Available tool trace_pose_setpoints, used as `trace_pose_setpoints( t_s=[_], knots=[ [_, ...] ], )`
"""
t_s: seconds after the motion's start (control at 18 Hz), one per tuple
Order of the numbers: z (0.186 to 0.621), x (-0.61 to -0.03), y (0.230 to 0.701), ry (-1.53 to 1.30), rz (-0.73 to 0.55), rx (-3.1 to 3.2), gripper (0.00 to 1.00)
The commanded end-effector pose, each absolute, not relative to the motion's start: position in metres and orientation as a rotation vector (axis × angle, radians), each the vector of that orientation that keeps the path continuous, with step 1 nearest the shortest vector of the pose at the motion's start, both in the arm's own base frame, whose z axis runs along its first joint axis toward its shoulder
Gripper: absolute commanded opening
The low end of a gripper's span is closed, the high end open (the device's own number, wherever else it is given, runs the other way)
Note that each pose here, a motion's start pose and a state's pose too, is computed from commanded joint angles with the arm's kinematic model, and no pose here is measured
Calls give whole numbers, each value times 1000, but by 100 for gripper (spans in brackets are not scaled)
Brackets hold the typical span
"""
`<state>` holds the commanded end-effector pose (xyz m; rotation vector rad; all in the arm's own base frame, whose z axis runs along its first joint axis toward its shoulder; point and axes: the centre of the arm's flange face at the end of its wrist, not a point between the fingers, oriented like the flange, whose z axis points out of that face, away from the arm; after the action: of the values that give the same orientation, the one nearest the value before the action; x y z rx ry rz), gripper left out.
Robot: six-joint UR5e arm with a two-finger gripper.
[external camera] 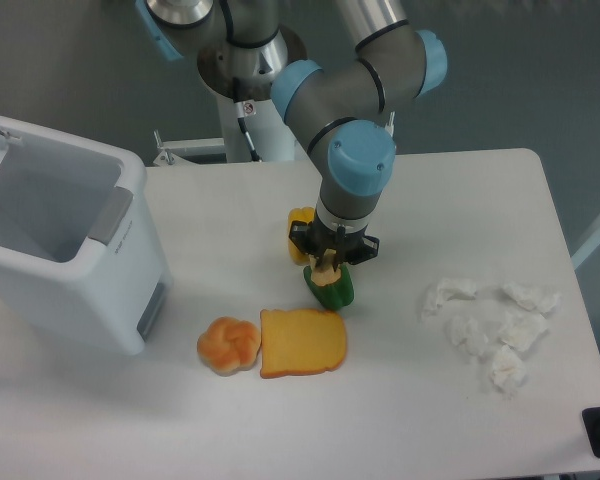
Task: Pick up the square bread
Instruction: 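Lower the gripper onto the small square bread and close on it, then lift the held bread and carry it away from the green pepper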
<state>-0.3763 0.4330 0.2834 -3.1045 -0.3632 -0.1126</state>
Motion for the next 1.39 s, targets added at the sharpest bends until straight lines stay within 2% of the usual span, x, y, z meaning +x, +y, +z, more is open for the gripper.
trace_pose_setpoints(
  t_s=[0.39,0.61,0.94,1.39],
  knots=[
    [350,-400,463,-306,36,-3012,29],
    [377,-411,479,-99,105,-2968,29],
    [393,-419,485,152,179,-2956,28],
    [401,-423,485,262,224,-2956,29]
  ],
)
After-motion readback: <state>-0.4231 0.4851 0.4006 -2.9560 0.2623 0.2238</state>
